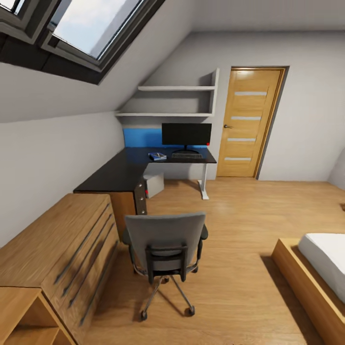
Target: In the bedroom, organize the workspace by keeping the computer under the desk, ensuring the monitor is on the desk, placing the keyboard on the desk next to the monitor, placing the mouse on the desk next to the keyboard, moving the folder from the swivel chair onto the desk next to the mouse, stacking the notebook on top of the folder with the pen on top of the notebook, and positioning the swivel chair next to the desk.
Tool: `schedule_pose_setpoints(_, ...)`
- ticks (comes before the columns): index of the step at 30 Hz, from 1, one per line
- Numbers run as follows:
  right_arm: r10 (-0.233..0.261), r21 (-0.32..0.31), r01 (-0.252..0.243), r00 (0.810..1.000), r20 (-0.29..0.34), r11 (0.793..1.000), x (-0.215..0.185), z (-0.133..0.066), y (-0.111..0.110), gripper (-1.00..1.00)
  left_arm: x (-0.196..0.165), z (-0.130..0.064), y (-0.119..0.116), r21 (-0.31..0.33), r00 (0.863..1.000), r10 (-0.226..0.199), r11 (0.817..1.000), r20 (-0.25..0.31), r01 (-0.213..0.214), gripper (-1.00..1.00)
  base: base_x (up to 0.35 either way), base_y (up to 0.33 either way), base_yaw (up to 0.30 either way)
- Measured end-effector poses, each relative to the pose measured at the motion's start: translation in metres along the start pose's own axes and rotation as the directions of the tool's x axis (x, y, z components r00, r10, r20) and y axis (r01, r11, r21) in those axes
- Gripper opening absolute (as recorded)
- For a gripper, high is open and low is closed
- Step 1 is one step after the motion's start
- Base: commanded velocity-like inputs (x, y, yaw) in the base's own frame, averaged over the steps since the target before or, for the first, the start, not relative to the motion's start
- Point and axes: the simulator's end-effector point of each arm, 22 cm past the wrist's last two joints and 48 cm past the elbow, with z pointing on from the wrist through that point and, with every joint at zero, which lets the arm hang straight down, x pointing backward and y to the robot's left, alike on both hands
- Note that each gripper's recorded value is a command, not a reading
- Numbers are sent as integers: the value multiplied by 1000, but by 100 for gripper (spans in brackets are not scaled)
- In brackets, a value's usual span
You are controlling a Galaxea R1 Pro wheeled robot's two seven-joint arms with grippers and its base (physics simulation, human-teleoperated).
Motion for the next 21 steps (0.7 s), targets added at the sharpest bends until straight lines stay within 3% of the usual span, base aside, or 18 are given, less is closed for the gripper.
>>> schedule_pose_setpoints(6, -4, -3, 4, 1000, -8, 1000, 3, -1, 1, 100, 3, -1, 1, -1, 1000, 4, 1000, -9, -4, 100, 0, 11, -42)
schedule_pose_setpoints(14, -8, -8, 8, 1000, -10, 1000, 4, -2, 1, 100, 4, -2, 0, 0, 1000, 5, 1000, -14, -5, 100, 0, 238, 6)
schedule_pose_setpoints(21, -12, -7, 12, 1000, -9, 1000, 4, -1, -1, 100, 3, -2, 1, -5, 1000, 1, 1000, -11, -1, 100, 0, 50, 0)
